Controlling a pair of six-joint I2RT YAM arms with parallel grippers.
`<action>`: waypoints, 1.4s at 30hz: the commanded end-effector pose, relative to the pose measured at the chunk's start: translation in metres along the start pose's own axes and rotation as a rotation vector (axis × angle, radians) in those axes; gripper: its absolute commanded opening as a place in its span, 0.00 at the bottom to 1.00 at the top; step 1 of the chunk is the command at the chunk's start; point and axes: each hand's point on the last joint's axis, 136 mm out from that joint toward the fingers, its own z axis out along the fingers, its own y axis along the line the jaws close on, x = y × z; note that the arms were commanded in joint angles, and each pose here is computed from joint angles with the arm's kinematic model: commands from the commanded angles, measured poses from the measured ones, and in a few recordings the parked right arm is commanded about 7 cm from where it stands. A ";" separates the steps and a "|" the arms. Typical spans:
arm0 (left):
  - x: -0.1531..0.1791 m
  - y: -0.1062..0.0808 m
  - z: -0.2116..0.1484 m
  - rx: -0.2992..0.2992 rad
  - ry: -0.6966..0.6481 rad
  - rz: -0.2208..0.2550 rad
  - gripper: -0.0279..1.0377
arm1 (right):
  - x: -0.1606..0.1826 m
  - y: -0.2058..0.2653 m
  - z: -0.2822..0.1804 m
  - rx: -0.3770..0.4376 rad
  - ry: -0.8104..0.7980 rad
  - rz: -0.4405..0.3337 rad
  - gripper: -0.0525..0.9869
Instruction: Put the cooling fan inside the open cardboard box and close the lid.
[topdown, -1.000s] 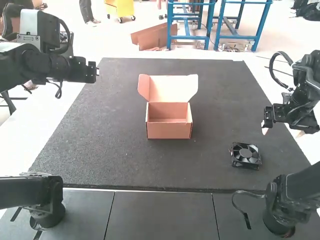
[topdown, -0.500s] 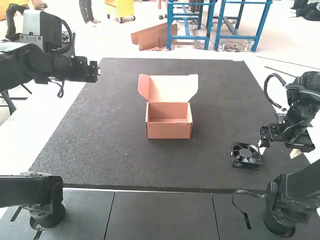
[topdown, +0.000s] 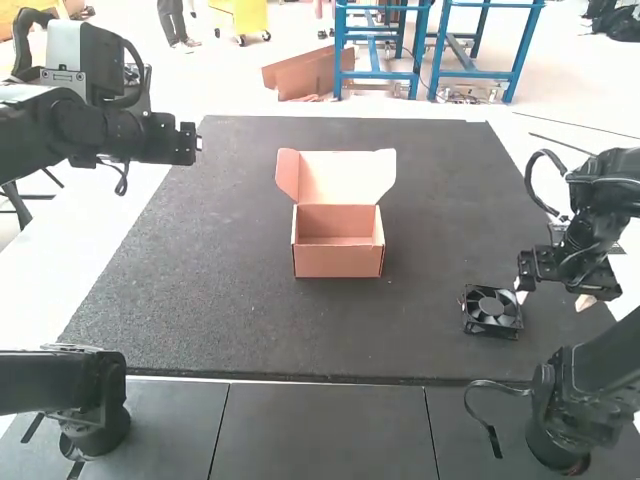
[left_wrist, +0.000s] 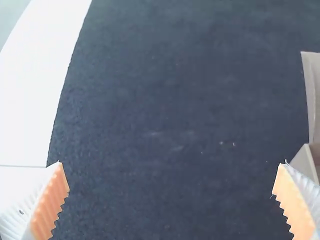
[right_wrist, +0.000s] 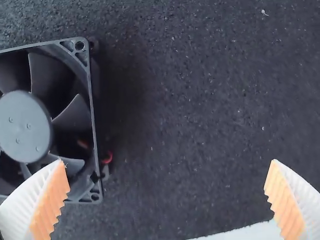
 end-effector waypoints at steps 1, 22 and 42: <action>-0.019 -0.003 -0.006 0.013 -0.041 0.002 0.93 | 0.004 -0.003 0.006 0.003 0.021 0.002 0.91; -0.022 -0.002 -0.007 0.011 -0.046 -0.003 0.93 | 0.004 0.002 0.033 -0.023 0.087 -0.004 0.91; -0.026 -0.002 -0.011 0.011 -0.049 -0.005 0.93 | 0.015 0.002 0.054 -0.019 0.157 -0.013 0.80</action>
